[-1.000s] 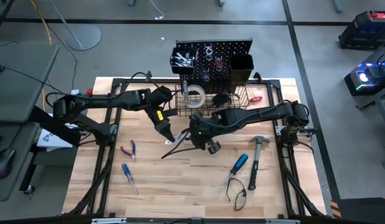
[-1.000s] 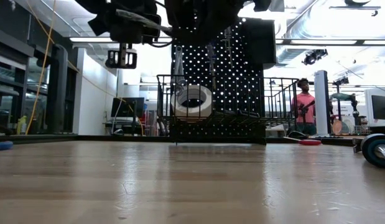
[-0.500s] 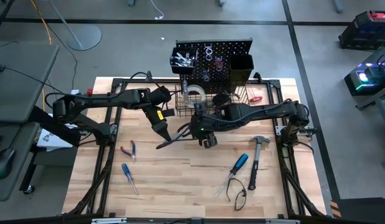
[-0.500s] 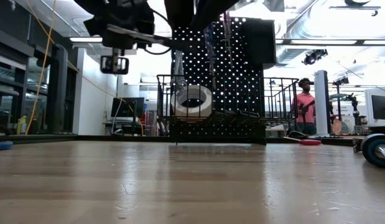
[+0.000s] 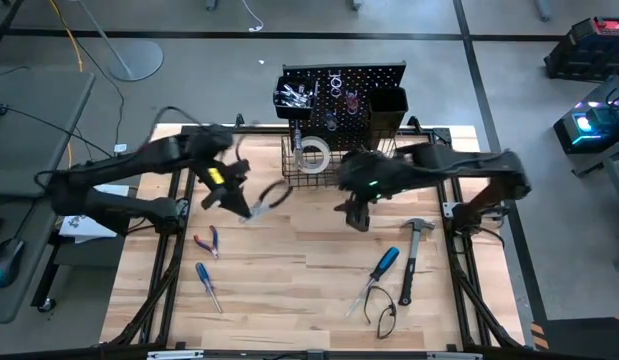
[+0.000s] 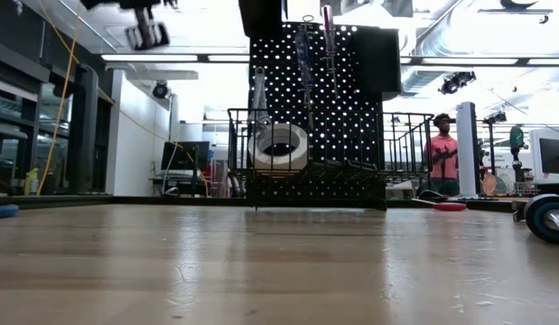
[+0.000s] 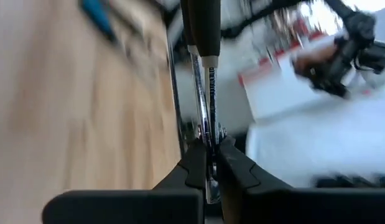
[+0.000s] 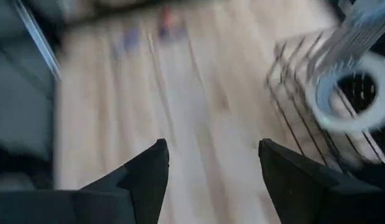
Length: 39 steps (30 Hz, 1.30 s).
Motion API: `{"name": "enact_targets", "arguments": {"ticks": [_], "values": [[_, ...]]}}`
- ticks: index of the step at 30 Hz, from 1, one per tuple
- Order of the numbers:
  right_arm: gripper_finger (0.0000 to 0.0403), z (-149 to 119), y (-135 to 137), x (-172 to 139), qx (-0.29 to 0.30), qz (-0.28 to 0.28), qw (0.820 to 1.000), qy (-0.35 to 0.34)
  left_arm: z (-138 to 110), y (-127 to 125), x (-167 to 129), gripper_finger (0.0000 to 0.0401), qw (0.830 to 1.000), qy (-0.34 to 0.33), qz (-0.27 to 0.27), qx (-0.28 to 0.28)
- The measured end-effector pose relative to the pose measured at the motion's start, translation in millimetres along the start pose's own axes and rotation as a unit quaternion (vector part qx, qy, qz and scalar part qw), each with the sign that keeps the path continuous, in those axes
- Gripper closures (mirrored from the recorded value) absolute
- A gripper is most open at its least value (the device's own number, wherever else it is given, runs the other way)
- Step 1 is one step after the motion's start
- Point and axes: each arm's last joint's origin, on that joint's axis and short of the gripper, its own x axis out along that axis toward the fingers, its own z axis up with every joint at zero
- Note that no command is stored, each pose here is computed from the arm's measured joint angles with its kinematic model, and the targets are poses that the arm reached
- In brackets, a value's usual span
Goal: Hang tools onto peg board
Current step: Put the black plier in the right black bin on the pegboard
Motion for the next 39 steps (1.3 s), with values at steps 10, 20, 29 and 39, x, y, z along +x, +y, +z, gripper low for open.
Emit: {"name": "enact_targets", "arguments": {"ticks": [10, 20, 29, 39], "values": [[0.0167, 32, -24, -22, 0.181, 0.115, 0.907, -0.362, 40, -41, -15, 0.0396, 0.949, -0.278, 0.036, 0.146], [0.0167, 51, -39, 8, 0.177, 0.141, 0.869, -0.440, 89, -39, -1, 0.0396, 0.933, -0.310, 0.062, 0.171], [0.0167, 56, -39, 11, 0.169, 0.151, 0.860, -0.458, 119, -32, 16, 0.0396, 0.939, -0.290, 0.054, 0.174], [0.0380, 54, -41, 13, 0.160, 0.130, 0.868, -0.451, 122, -27, 18, 0.0396, 0.939, -0.289, 0.058, 0.179]]}}
